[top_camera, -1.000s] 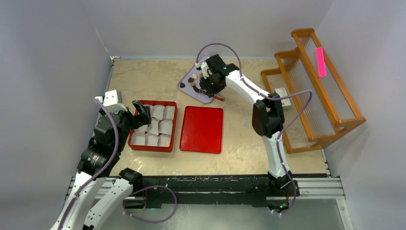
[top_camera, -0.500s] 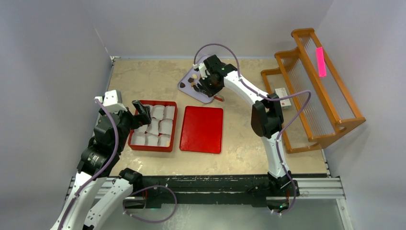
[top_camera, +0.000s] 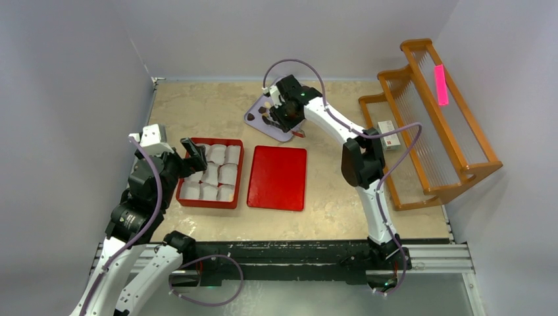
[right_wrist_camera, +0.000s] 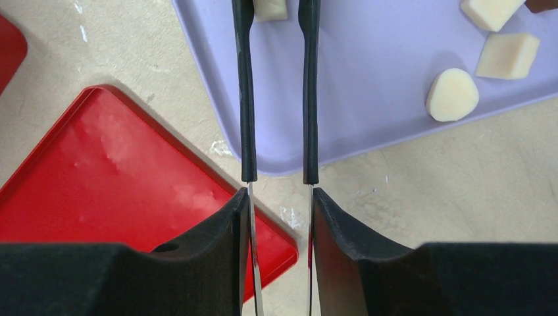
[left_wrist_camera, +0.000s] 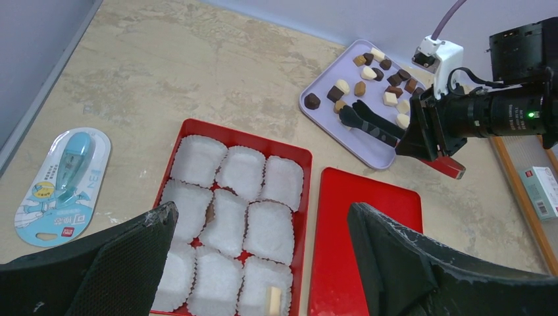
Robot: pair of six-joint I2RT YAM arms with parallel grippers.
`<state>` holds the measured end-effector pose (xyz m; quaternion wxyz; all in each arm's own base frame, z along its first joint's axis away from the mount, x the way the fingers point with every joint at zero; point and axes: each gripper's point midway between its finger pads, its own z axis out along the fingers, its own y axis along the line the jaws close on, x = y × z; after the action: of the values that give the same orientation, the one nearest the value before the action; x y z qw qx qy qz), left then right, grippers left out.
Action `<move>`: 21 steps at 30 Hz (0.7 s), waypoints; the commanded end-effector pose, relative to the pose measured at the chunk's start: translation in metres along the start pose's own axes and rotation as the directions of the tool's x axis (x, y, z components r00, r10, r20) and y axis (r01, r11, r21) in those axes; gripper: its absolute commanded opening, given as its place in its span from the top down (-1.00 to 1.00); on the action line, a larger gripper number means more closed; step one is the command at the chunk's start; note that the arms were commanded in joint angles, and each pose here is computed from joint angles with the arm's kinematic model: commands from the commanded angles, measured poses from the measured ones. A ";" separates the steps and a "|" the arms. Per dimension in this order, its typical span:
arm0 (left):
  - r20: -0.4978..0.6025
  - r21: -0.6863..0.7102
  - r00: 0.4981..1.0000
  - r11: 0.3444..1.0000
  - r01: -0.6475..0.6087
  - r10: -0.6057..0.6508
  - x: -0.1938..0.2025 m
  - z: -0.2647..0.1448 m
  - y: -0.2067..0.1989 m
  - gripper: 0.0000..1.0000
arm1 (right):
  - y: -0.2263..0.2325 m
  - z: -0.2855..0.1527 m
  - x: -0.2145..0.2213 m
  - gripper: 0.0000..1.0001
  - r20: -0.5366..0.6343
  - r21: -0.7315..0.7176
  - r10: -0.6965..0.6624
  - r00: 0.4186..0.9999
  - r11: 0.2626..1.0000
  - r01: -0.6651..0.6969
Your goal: Pack the chocolate
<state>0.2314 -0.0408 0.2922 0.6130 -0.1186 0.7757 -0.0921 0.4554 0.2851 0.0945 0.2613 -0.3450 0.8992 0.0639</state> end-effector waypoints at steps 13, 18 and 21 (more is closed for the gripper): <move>0.041 -0.019 0.999 1.000 0.001 -0.001 -0.010 0.000 0.003 -1.00 | 0.005 -0.012 -0.008 0.43 0.017 0.019 -0.023 1.000 1.000 0.023; 0.041 -0.021 0.999 1.000 0.001 0.000 -0.010 0.001 0.004 -1.00 | 0.009 -0.025 -0.010 0.50 0.043 0.011 0.009 0.999 1.000 -0.010; 0.043 -0.023 0.999 1.000 0.002 -0.001 -0.011 0.000 0.004 -1.00 | 0.012 -0.032 -0.012 0.53 0.061 -0.003 0.030 0.998 1.000 -0.030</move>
<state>0.2314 -0.0381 0.2928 0.6150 -0.1229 0.7740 -0.0869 0.4432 0.2874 0.0765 0.2393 -0.3481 0.9044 0.0597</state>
